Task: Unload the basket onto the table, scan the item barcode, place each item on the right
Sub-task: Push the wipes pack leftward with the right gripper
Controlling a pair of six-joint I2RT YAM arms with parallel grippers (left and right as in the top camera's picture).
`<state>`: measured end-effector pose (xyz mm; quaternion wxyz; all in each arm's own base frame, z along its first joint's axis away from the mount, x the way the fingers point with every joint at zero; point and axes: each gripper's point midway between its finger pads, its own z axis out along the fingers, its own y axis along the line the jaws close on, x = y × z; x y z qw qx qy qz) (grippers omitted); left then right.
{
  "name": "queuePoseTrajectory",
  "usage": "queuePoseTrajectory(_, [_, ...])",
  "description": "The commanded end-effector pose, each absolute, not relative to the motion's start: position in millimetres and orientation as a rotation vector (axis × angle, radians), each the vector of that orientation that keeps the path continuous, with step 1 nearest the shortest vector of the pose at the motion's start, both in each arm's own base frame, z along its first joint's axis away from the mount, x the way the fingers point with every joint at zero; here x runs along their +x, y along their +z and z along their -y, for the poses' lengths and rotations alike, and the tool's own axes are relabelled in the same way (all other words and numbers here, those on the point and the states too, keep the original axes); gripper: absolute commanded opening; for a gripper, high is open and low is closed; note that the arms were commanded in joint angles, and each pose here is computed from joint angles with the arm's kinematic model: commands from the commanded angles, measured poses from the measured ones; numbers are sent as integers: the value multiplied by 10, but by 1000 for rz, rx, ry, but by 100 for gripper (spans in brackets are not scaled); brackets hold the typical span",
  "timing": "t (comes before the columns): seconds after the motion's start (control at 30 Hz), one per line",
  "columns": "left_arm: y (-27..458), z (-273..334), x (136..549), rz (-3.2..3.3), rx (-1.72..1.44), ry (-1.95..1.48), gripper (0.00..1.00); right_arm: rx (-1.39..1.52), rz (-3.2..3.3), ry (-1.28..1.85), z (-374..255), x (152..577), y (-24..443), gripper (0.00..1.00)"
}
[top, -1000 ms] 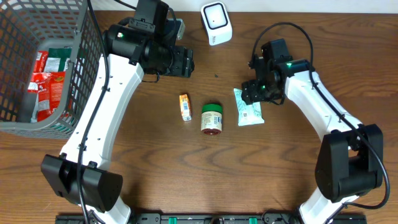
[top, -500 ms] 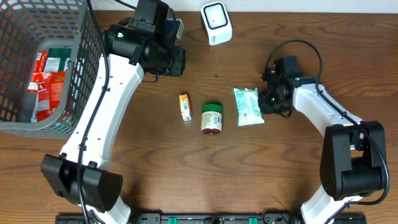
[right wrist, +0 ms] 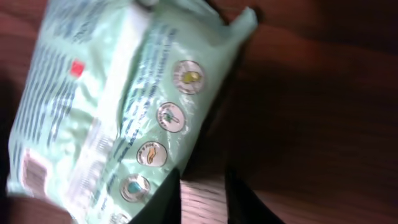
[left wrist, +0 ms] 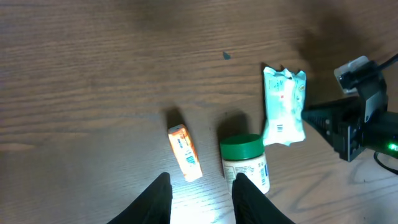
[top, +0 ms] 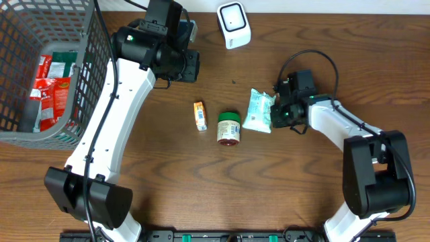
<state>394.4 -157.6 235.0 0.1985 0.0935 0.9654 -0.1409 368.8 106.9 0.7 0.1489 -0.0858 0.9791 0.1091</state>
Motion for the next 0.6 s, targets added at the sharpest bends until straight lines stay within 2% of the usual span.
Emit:
queuePoseTrajectory(0.0, [2320, 1512, 3937, -2707, 257, -347, 34, -285, -2810, 347, -1225, 3625, -16, 22])
queuePoseTrajectory(0.1, [2320, 1511, 3937, -2707, 257, -346, 35, -293, -2788, 345, -1252, 3667, 0, 24])
queuePoseTrajectory(0.23, [2316, 1481, 3950, -2706, 251, -320, 35, -298, -2751, 298, -1198, 3765, 21, 34])
queuePoseTrajectory(0.57, [2323, 1481, 3966, -2699, 250, -318, 35, -274, -2669, 230, -1133, 3976, 92, 39])
